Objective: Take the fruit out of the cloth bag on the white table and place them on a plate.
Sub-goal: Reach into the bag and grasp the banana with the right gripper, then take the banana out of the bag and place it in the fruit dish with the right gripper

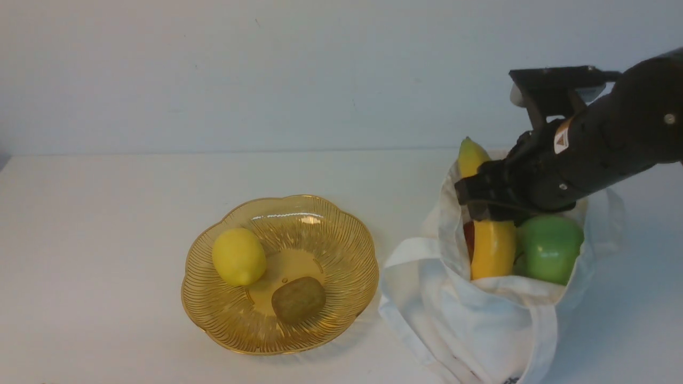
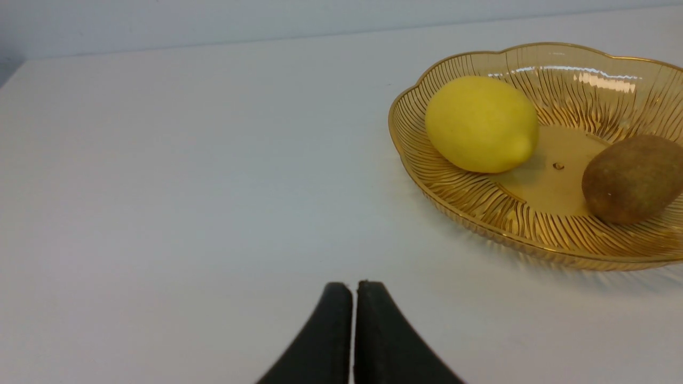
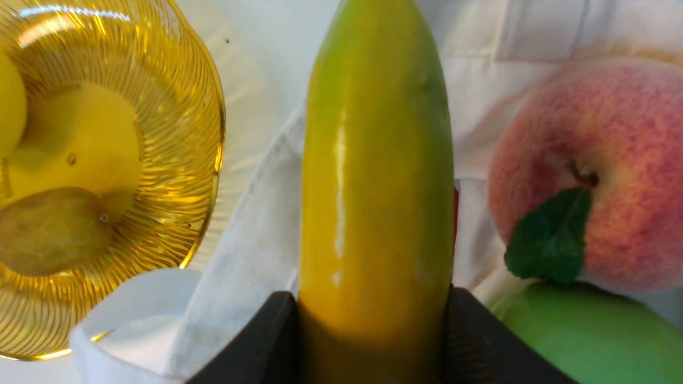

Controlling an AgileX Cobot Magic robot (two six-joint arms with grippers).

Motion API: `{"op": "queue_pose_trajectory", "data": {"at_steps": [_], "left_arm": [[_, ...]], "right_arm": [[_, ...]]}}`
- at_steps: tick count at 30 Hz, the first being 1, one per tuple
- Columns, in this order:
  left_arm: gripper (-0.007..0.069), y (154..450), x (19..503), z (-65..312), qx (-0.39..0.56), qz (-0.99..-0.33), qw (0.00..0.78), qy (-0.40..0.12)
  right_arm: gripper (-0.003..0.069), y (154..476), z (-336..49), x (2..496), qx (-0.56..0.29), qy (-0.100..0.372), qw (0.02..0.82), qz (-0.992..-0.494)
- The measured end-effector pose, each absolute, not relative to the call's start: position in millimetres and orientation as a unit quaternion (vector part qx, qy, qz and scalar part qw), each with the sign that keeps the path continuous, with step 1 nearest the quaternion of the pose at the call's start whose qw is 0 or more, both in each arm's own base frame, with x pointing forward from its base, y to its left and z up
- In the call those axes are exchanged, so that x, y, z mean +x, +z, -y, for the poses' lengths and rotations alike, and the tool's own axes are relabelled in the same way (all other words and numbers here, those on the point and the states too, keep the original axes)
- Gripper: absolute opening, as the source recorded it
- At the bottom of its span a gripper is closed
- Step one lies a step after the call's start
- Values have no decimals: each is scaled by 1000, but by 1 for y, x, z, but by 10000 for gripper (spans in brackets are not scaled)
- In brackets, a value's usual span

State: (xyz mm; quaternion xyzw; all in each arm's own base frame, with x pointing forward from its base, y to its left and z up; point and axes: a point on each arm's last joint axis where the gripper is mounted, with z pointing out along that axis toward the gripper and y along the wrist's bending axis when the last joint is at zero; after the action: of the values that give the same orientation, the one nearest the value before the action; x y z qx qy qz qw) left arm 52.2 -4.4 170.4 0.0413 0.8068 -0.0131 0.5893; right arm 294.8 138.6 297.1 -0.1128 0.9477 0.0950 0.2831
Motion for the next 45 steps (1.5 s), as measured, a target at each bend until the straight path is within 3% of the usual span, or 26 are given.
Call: {"op": "queue_pose_trajectory", "data": {"at_steps": [5, 12, 16, 22, 30, 32, 39, 45], "left_arm": [[-8, 170, 52, 4, 41, -807, 589, -13], [-8, 170, 52, 4, 41, -807, 589, -13], [-8, 170, 52, 4, 41, -807, 589, -13], [-8, 170, 52, 4, 41, -807, 589, -13], [-8, 170, 52, 4, 41, -807, 589, -13], [-8, 170, 52, 4, 41, -807, 589, -13], [-8, 170, 52, 4, 41, -807, 589, -13], [-8, 170, 52, 4, 41, -807, 589, -13]], "right_arm": [[313, 323, -133, 282, -111, 108, 323, -933], [313, 374, -128, 262, -103, 163, 447, -873], [313, 397, -149, 250, -138, 206, 496, -832], [313, 406, -184, 251, -189, 236, 498, -813], [313, 340, -243, 290, -203, 244, 409, -856], [313, 309, -256, 303, -201, 236, 370, -876], [313, 253, -272, 317, -213, 212, 286, -910], [325, 225, -278, 322, -216, 199, 250, -923]]}}
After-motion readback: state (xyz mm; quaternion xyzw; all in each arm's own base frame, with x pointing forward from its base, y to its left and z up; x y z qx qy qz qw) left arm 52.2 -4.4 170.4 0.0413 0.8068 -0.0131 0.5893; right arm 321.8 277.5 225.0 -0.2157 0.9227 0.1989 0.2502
